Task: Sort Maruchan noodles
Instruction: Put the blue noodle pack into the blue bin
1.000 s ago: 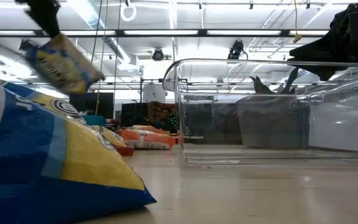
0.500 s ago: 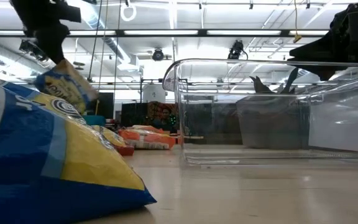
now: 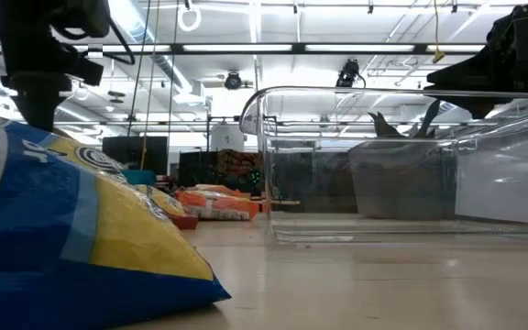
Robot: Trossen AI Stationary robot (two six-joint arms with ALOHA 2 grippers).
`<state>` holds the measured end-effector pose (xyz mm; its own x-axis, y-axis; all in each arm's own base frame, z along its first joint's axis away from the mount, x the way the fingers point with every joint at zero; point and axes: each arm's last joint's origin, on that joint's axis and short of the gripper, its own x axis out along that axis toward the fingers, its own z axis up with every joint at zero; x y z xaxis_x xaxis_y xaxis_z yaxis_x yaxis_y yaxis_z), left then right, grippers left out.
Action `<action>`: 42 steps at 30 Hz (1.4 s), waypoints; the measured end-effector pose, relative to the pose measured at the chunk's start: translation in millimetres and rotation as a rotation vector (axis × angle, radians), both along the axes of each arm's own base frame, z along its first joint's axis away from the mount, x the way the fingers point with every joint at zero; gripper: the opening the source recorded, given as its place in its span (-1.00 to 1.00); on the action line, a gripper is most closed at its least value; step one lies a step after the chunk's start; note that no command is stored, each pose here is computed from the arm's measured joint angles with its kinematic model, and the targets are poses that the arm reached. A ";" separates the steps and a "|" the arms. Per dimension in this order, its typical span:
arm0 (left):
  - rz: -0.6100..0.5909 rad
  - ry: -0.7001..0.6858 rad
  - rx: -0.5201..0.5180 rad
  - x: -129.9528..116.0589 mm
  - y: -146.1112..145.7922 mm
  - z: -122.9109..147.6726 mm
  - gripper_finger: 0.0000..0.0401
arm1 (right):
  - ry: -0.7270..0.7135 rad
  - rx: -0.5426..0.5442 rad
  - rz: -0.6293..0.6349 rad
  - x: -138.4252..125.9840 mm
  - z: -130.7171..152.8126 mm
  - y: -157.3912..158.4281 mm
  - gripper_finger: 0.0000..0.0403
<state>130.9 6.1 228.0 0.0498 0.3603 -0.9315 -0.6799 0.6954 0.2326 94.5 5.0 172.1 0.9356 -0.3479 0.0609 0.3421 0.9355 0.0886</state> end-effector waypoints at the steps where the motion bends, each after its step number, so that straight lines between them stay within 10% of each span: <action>1: -0.002 0.005 -0.005 -0.4 -0.3 -1.1 -0.88 | 0.001 0.000 0.000 0.0 -0.1 0.0 -0.01; 16: -0.047 0.083 0.027 -6.6 5.6 31.0 -0.34 | 0.000 0.000 -0.001 0.0 0.0 0.0 -0.01; 23: -0.126 -0.215 -0.030 14.6 -3.0 72.0 -0.34 | 0.001 0.000 0.000 0.0 -0.1 0.0 -0.01; 37: -0.097 -0.012 -0.028 0.1 -14.2 -22.1 -0.36 | 0.001 0.000 -0.001 0.0 -0.1 0.0 -0.01; 42: -0.094 -0.028 -0.084 2.7 -14.1 -15.8 -0.36 | 0.001 0.000 0.000 0.0 -0.1 0.0 -0.01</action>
<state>133.6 -8.0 212.3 0.1057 0.2734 -0.9561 -0.6165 0.7724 0.1527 94.5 5.0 171.9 0.9356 -0.3479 0.0603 0.3421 0.9355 0.0882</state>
